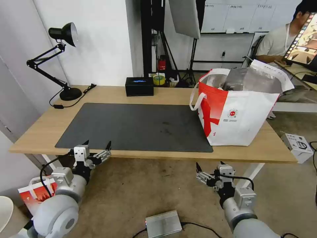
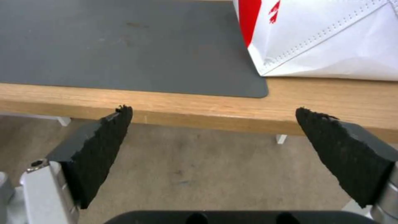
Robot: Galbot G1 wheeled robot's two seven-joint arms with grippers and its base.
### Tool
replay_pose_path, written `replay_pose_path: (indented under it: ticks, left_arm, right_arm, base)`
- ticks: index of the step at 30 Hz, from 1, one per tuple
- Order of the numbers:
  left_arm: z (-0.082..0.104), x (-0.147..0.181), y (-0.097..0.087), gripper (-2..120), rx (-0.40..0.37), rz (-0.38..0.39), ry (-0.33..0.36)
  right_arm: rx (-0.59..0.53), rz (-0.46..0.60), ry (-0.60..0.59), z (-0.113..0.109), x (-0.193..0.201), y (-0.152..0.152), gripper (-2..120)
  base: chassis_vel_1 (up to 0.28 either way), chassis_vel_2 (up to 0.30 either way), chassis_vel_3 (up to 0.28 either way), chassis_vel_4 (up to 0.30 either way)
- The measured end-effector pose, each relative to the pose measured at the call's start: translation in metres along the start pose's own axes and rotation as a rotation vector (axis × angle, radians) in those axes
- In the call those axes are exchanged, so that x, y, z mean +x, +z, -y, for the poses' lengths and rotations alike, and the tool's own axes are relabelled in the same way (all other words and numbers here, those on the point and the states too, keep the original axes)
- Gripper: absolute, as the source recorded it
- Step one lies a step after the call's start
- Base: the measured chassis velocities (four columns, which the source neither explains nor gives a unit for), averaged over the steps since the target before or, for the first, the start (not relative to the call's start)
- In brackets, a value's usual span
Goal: Pick up the trash from the table and place it into the takeout bag.
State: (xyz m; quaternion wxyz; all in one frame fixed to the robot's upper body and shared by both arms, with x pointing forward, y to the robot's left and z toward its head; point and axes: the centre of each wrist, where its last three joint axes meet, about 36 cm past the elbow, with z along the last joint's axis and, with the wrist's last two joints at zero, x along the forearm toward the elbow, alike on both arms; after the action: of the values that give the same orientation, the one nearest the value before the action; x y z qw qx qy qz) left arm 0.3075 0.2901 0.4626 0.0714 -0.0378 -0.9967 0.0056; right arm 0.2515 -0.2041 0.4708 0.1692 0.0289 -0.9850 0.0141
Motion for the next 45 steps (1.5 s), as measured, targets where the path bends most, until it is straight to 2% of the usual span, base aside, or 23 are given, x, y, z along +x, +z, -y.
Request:
replay_pose_path:
  ticks: [11, 20, 45]
  left_arm:
    - [0.005, 0.021, 0.017, 100, -0.004, -0.003, -0.017]
    - [0.002, 0.029, 0.032, 100, -0.012, -0.016, -0.038]
    - [0.004, 0.029, 0.035, 100, -0.005, -0.025, -0.047]
  right_arm:
    - [0.0, 0.0, 0.0, 0.0, 0.0, 0.0, 100]
    - [0.0, 0.0, 0.0, 0.0, 0.0, 0.0, 100]
    - [0.0, 0.0, 0.0, 0.0, 0.0, 0.0, 100]
  base:
    - [0.0, 0.0, 0.0, 0.0]
    - [0.0, 0.0, 0.0, 0.0]
    - [0.0, 0.0, 0.0, 0.0]
